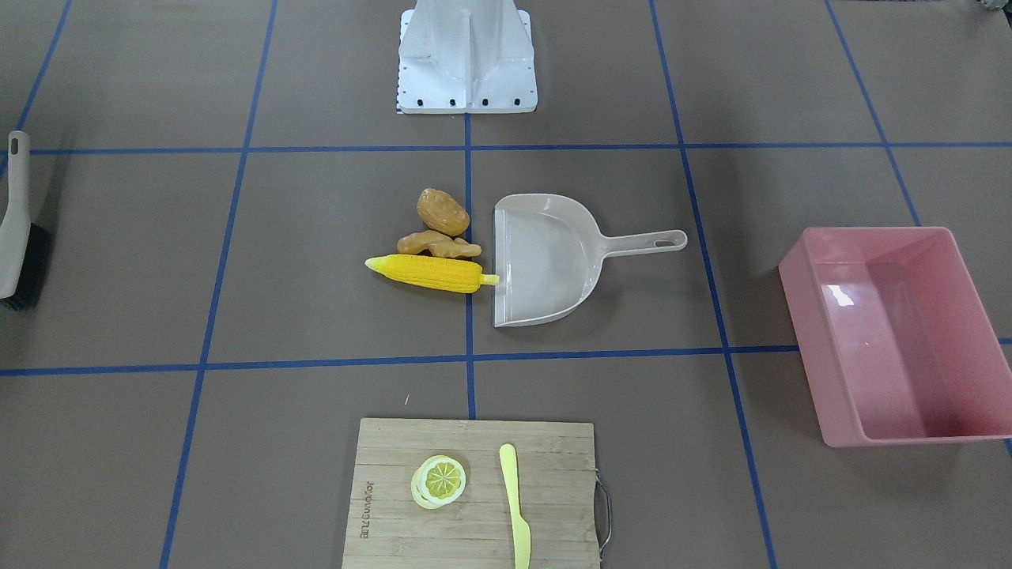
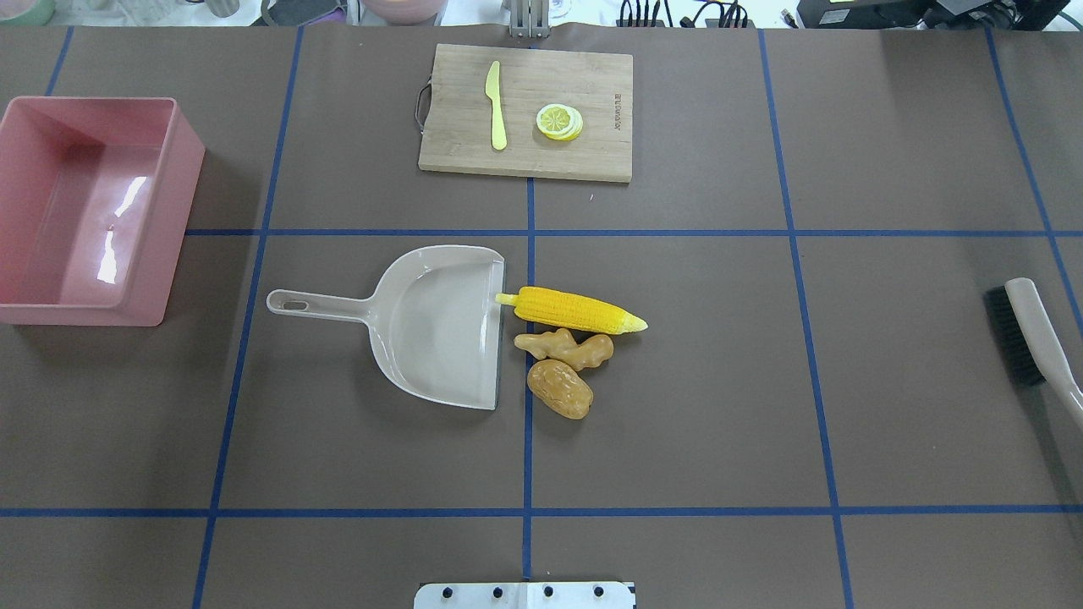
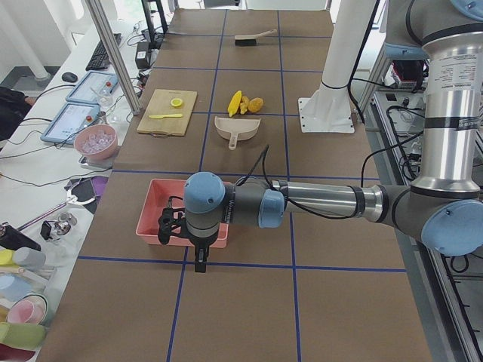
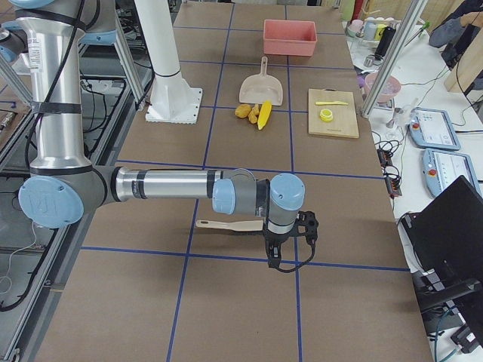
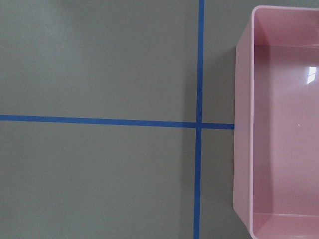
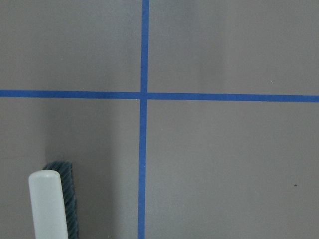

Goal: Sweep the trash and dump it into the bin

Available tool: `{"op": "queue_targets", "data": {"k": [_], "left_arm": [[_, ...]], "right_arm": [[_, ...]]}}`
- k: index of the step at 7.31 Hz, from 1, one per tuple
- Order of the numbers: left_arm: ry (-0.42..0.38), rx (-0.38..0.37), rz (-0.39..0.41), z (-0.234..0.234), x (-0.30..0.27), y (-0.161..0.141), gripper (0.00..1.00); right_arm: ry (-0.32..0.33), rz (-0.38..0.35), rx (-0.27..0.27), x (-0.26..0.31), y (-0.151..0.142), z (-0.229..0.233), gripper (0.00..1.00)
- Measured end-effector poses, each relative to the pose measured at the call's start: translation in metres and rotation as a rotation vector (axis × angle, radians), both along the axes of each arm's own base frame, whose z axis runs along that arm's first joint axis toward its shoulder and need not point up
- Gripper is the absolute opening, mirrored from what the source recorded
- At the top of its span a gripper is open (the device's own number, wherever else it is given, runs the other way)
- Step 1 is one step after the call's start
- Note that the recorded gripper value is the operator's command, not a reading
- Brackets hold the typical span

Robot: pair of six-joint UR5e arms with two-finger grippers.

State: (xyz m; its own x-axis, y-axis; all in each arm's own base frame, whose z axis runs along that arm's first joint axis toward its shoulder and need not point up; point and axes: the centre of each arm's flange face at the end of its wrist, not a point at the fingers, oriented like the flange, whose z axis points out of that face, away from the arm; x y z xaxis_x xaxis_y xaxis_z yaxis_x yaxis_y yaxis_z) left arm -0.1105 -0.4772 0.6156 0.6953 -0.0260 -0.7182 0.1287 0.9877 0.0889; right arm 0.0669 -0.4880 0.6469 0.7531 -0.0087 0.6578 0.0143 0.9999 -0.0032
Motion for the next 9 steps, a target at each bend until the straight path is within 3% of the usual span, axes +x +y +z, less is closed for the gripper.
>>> {"op": "queue_targets", "data": {"k": [4, 9], "left_arm": [[-0.030, 0.085, 0.055, 0.009, 0.003, 0.014, 0.99], [-0.029, 0.125, 0.062, -0.007, 0.003, 0.015, 0.99]], "right_arm": [[0.008, -0.001, -0.011, 0.001, 0.005, 0.006, 1.00], [0.005, 0.009, -0.011, 0.003, 0.006, 0.005, 1.00]]}}
